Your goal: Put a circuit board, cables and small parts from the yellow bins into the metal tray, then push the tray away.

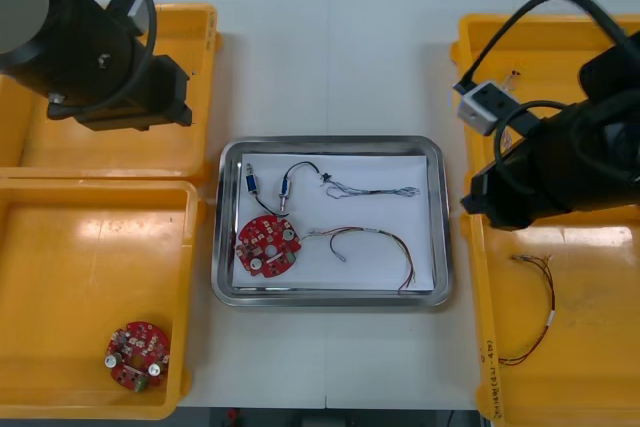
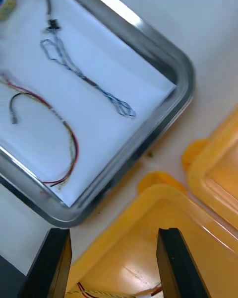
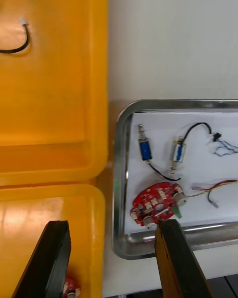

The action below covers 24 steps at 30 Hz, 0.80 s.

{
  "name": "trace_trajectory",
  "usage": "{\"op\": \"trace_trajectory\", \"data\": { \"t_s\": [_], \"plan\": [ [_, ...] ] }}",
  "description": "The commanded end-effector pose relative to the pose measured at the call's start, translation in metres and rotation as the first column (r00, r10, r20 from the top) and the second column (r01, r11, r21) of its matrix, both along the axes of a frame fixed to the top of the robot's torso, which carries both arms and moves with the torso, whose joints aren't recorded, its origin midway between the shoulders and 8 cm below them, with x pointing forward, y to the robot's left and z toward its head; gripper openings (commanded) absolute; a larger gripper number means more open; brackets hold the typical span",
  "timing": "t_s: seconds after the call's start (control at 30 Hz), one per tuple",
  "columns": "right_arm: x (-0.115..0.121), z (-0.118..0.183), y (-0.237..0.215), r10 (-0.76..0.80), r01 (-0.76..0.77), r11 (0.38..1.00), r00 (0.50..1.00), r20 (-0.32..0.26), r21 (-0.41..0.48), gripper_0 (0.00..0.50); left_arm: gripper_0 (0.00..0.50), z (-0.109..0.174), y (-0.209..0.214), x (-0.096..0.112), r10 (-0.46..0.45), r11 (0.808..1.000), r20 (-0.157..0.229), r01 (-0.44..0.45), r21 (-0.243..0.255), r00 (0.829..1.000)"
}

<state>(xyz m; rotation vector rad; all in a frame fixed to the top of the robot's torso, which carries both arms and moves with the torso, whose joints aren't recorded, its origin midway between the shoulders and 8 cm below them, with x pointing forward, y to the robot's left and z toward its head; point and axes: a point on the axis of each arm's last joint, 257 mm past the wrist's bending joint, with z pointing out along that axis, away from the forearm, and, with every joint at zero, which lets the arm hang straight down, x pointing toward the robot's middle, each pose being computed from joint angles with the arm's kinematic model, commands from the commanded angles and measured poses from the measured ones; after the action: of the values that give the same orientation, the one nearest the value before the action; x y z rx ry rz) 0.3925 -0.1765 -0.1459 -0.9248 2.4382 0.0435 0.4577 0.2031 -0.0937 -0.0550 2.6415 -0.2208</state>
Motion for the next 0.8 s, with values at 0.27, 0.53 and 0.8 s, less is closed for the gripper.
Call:
{"op": "trace_trajectory", "data": {
  "t_s": [0.27,0.53,0.8],
  "plan": [
    [-0.011,-0.005,0.084,0.275,-0.269,0.952,0.961,0.027,-0.148,0.500,0.500,-0.004,0.090,-0.016,0.001,0.995,0.010,-0.002,0.096,1.000],
    [-0.021,-0.035,0.109,0.491,-0.486,0.827,0.869,-0.059,-0.284,0.500,0.500,-0.003,0.120,-0.026,0.038,0.996,0.020,-0.039,0.078,0.999],
    [-0.023,-0.055,0.128,0.617,-0.604,0.694,0.779,-0.108,-0.392,0.500,0.500,-0.010,0.140,-0.043,0.048,0.994,0.022,-0.050,0.093,0.999]
  ]
}}
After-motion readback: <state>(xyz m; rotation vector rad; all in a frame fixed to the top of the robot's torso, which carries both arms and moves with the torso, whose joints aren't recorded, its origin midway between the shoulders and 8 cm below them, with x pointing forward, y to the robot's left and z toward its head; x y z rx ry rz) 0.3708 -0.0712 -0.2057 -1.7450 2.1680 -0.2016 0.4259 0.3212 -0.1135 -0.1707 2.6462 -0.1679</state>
